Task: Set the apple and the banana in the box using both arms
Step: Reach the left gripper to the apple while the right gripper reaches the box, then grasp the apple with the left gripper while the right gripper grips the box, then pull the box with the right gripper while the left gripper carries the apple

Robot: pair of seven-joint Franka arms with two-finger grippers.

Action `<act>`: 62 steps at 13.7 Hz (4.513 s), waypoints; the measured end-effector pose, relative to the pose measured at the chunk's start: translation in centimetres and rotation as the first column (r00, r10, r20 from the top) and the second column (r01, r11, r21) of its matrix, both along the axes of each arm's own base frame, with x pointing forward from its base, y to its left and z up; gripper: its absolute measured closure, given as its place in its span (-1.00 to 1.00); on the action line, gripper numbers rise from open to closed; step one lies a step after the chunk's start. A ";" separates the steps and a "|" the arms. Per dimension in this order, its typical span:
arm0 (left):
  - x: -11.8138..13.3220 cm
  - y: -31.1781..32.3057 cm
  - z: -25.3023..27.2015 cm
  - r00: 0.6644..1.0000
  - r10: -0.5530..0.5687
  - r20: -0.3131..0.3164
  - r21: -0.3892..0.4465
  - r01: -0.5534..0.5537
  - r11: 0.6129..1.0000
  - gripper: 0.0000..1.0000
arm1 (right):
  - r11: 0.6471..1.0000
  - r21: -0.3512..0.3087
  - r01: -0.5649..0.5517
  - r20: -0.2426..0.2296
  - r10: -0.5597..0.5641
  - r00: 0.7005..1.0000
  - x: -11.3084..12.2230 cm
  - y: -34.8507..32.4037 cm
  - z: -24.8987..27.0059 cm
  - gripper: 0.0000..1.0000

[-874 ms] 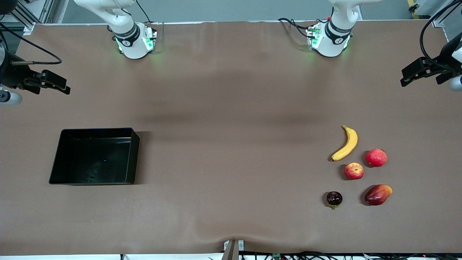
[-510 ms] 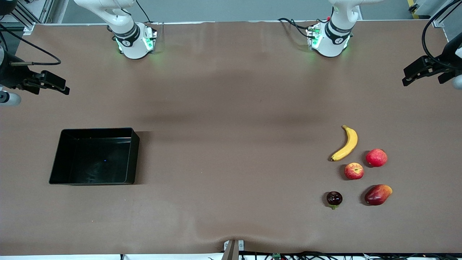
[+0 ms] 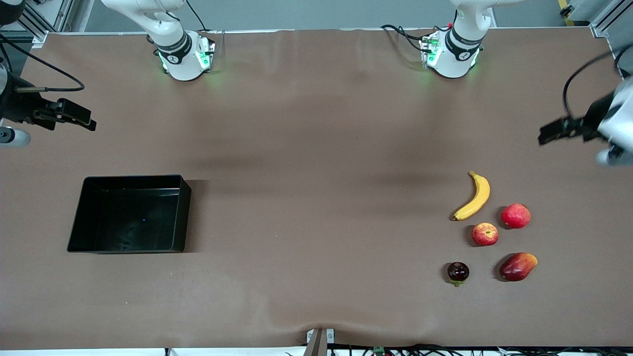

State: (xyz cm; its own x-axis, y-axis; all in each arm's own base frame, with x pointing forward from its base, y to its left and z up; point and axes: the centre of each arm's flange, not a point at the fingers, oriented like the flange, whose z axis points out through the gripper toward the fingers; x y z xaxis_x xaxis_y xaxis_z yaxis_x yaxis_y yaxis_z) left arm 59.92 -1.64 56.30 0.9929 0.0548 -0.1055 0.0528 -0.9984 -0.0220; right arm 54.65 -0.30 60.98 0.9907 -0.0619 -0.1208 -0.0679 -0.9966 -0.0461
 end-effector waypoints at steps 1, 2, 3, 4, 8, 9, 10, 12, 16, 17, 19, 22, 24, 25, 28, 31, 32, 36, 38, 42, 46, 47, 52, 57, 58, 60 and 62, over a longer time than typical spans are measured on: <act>1.3 0.1 -2.3 1.000 0.000 0.006 -0.005 0.000 1.000 -1.00 | 1.000 0.000 0.011 0.000 -0.011 1.000 0.3 -0.6 -0.9 -1.00; 2.5 0.1 -4.5 1.000 0.003 0.009 -0.010 -0.003 1.000 -1.00 | 1.000 0.000 0.021 -0.012 -0.021 1.000 0.7 -1.1 -2.1 -1.00; 3.5 0.2 -6.6 1.000 0.012 0.011 -0.014 -0.012 1.000 -1.00 | 1.000 0.001 0.028 -0.033 -0.028 0.999 1.1 -1.5 -3.6 -1.00; 4.3 0.2 -8.5 1.000 0.023 0.011 -0.017 -0.022 1.000 -1.00 | 0.999 0.000 0.034 -0.055 -0.034 0.998 1.7 -1.8 -5.3 -1.00; 6.7 0.3 -15.9 1.000 0.029 -0.011 -0.032 -0.030 0.999 -1.00 | 0.996 -0.014 0.086 -0.050 -0.086 0.995 5.4 -5.2 -12.1 -1.00; 7.2 0.4 -18.1 0.999 0.030 -0.014 -0.036 -0.031 0.999 -1.00 | 0.995 -0.015 0.099 -0.039 -0.099 0.994 6.2 -6.0 -13.6 -1.00; 7.6 0.4 -20.4 0.999 0.032 -0.013 -0.041 -0.033 0.999 -1.00 | 0.994 -0.015 0.108 -0.028 -0.109 0.994 7.0 -6.6 -15.0 -1.00; 8.4 1.0 -24.9 0.999 0.044 -0.005 -0.050 -0.044 0.998 -1.00 | 0.993 -0.018 0.120 0.003 -0.120 0.993 8.4 -7.4 -17.5 -1.00; 8.7 5.1 -29.9 0.995 0.099 -0.030 -0.058 -0.100 0.993 -1.00 | 0.989 -0.066 0.134 0.074 -0.129 0.989 10.8 -10.1 -23.9 -1.00; 8.6 5.4 -30.2 0.994 0.103 -0.034 -0.059 -0.105 0.993 -1.00 | 0.987 -0.094 0.129 0.104 -0.119 0.988 11.0 -11.0 -25.6 -1.00; 8.8 5.1 -30.6 0.994 0.100 -0.031 -0.062 -0.102 0.993 -1.00 | 0.984 -0.141 0.107 0.151 -0.085 0.985 11.0 -12.5 -28.7 -1.00; 9.3 3.9 -31.0 0.996 0.084 -0.023 -0.062 -0.085 0.994 -1.00 | 0.986 -0.162 0.043 0.184 -0.012 0.983 10.7 -15.9 -30.8 -1.00; 9.5 3.6 -31.6 0.997 0.075 -0.023 -0.058 -0.076 0.995 -1.00 | 0.986 -0.168 0.011 0.190 0.021 0.982 10.2 -18.8 -32.0 -1.00; 9.7 3.4 -31.9 0.997 0.073 -0.020 -0.058 -0.074 0.996 -1.00 | 0.986 -0.168 0.001 0.185 0.030 0.982 9.9 -19.8 -32.8 -1.00; 10.1 3.2 -32.6 0.998 0.070 -0.001 -0.060 -0.070 0.996 -1.00 | 0.987 -0.157 -0.009 0.148 0.033 0.988 9.1 -21.3 -35.4 -1.00; 10.7 2.7 -32.5 0.998 0.064 0.015 -0.063 -0.063 0.996 -1.00 | 0.990 -0.144 -0.009 0.110 0.024 0.994 8.5 -21.6 -38.1 -1.00; 10.8 2.4 -32.4 0.998 0.060 0.018 -0.064 -0.059 0.996 -1.00 | 0.990 -0.140 -0.013 0.100 0.027 0.995 8.4 -21.6 -38.8 -1.00; 11.4 1.6 -32.3 0.998 0.053 0.029 -0.068 -0.051 0.996 -1.00 | 0.995 -0.097 -0.018 0.102 0.028 0.994 8.3 -21.7 -39.5 -0.15; 11.5 1.2 -32.8 0.998 0.049 0.029 -0.072 -0.047 0.996 -1.00 | 0.997 -0.071 -0.017 0.108 0.024 0.994 8.2 -21.9 -39.5 0.30; 11.6 0.9 -34.8 0.998 0.048 0.030 -0.077 -0.046 0.996 -1.00 | 0.998 -0.058 -0.031 0.098 0.036 0.995 8.7 -21.8 -38.6 0.95; 11.6 0.9 -35.1 0.999 0.045 0.028 -0.074 -0.043 0.996 -1.00 | 0.998 -0.047 -0.046 0.084 0.050 0.995 10.8 -21.4 -34.4 0.95; 11.6 1.0 -35.1 0.999 0.045 0.030 -0.073 -0.043 0.996 -1.00 | 0.997 -0.047 -0.057 0.090 0.061 0.994 11.4 -20.7 -33.1 0.95; 11.5 1.8 -35.1 0.998 0.053 0.023 -0.069 -0.051 0.996 -0.54 | 0.993 -0.059 -0.104 0.139 0.112 0.984 14.1 -10.8 -28.4 0.95; 11.5 1.8 -35.0 0.999 0.050 0.021 -0.068 -0.049 0.996 -0.54 | 0.997 0.044 -0.067 0.091 0.063 0.994 14.1 1.0 -26.8 0.95; 11.4 1.8 -34.6 0.999 0.048 0.012 -0.067 -0.047 0.997 -0.54 | 0.995 0.070 -0.067 0.073 0.062 0.995 13.7 2.5 -26.5 0.95; 11.5 1.5 -32.4 0.999 0.040 0.013 -0.065 -0.039 0.997 -0.54 | 0.994 0.095 -0.046 0.046 0.042 0.998 13.2 5.4 -25.8 0.95; 11.4 1.1 -28.9 0.999 0.029 0.018 -0.061 -0.027 0.998 -0.54 | 0.996 0.094 -0.005 0.032 0.002 0.999 12.6 10.1 -25.2 0.95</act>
